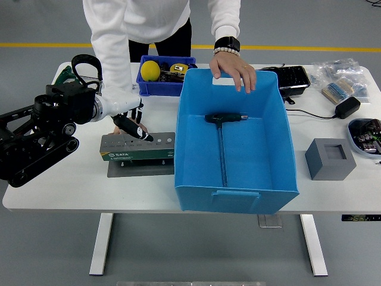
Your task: Lift tool from toolbox,place it in box,lift tool from toolbox,place it in box
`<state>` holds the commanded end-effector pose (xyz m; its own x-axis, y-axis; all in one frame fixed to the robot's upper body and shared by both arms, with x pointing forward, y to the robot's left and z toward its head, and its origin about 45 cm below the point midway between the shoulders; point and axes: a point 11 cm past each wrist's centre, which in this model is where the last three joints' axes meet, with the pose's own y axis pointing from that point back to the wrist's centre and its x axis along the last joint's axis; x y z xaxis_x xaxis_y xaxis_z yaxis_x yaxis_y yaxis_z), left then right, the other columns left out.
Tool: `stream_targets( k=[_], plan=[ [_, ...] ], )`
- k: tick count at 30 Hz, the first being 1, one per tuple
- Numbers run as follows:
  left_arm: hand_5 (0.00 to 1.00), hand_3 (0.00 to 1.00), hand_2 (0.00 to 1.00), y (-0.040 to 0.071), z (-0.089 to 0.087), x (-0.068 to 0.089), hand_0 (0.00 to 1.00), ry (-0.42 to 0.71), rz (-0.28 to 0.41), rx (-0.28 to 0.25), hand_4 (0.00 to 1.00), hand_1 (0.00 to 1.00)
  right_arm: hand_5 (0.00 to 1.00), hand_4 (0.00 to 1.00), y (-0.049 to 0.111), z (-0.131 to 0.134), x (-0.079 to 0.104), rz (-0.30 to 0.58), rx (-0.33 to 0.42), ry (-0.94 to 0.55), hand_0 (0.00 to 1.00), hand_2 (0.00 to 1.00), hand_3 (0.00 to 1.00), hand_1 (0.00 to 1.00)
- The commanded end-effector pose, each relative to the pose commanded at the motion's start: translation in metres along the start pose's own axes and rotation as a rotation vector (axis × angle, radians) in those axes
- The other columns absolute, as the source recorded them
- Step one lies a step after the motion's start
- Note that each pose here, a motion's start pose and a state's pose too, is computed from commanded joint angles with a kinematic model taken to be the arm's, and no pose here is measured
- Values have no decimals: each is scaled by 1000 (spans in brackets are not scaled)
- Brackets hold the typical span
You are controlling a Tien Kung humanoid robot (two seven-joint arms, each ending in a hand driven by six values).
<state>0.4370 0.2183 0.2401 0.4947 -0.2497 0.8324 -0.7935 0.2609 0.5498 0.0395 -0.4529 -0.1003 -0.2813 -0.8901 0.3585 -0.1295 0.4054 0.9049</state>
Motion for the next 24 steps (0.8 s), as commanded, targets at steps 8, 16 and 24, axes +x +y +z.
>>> stream_targets(
  k=[8, 16, 24],
  plan=[
    [811, 461, 606, -1, -3, -12, 557, -12, -46, 13, 998, 594, 784, 956, 0, 1, -1, -1, -3, 1, 736, 753, 683, 726],
    [809, 431, 584, -3, -9, -15, 557, -21, -56, 34, 998, 568, 784, 954, 0, 2, -1, -2, -5, 1, 736, 754, 682, 725],
    [811, 287, 475, -2, -10, -14, 551, -29, -59, 42, 998, 500, 785, 954, 0, 2, -1, -2, -3, 0, 736, 753, 681, 725]
  ],
)
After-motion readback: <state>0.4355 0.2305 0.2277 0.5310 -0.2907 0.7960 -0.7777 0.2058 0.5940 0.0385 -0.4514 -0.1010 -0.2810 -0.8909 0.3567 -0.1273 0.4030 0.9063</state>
